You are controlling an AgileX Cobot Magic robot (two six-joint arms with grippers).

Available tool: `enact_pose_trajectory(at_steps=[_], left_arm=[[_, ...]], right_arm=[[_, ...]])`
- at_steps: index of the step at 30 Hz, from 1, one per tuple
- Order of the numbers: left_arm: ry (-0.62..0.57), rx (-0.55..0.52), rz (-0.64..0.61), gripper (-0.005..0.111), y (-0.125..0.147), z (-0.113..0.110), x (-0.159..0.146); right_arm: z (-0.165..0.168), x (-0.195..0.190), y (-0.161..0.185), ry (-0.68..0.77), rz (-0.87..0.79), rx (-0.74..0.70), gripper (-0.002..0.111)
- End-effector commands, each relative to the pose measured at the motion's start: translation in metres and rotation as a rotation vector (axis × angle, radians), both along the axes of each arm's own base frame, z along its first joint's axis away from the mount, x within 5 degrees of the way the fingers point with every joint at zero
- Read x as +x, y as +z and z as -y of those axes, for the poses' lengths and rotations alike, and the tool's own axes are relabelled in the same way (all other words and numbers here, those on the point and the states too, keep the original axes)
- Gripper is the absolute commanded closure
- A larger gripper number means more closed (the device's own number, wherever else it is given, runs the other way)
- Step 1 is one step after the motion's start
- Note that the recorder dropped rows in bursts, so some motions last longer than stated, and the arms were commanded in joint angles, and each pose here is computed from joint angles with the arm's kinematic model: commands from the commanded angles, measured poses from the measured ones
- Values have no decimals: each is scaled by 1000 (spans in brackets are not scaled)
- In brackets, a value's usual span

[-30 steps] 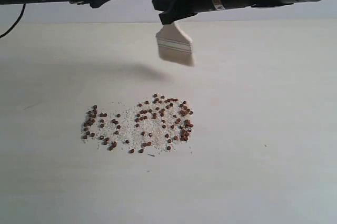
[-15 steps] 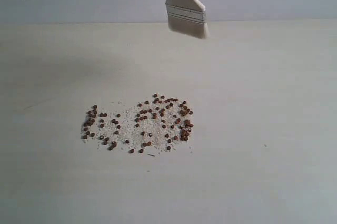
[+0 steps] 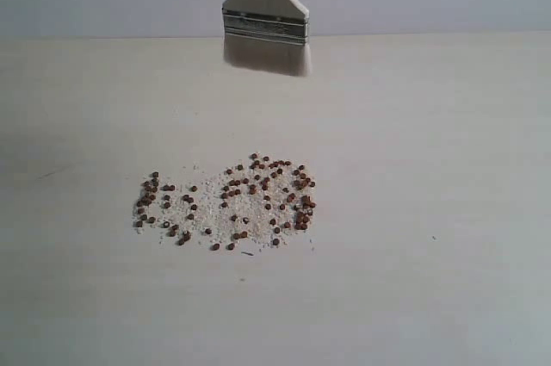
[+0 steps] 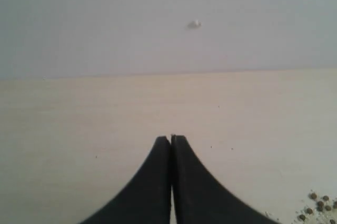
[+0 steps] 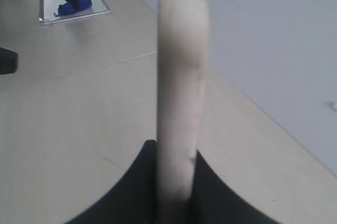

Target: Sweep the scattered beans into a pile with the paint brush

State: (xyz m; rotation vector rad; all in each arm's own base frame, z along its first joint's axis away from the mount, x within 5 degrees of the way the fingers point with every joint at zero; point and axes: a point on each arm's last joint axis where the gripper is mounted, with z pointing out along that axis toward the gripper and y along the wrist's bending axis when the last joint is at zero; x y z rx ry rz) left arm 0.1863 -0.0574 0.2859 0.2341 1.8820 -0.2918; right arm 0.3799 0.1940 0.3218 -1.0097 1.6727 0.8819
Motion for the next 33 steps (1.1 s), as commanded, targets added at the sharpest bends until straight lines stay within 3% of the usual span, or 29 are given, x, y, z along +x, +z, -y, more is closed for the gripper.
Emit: enact_pose_trajectory(at_steps=[1, 5, 10, 15, 20, 28, 33], left_arm=[[41, -60, 102, 107, -8, -17, -54], [39, -97, 201, 107, -21, -27, -89], [49, -139, 259, 107, -32, -33, -107], [48, -205, 236, 107, -43, -33, -111], [-46, -217, 199, 107, -56, -24, -114], [-62, -90, 196, 107, -71, -25, -115], [-54, -86, 189, 107, -73, -26, -114]], right_arm=[[0, -3, 8, -8, -25, 29, 108], [0, -4, 8, 0, -35, 33, 108], [0, -4, 8, -9, -56, 41, 108], [1, -1, 8, -38, -49, 38, 108], [2, 0, 8, -27, 17, 10, 108], [3, 2, 8, -37, 90, -23, 108], [4, 4, 8, -53, 112, -35, 108]])
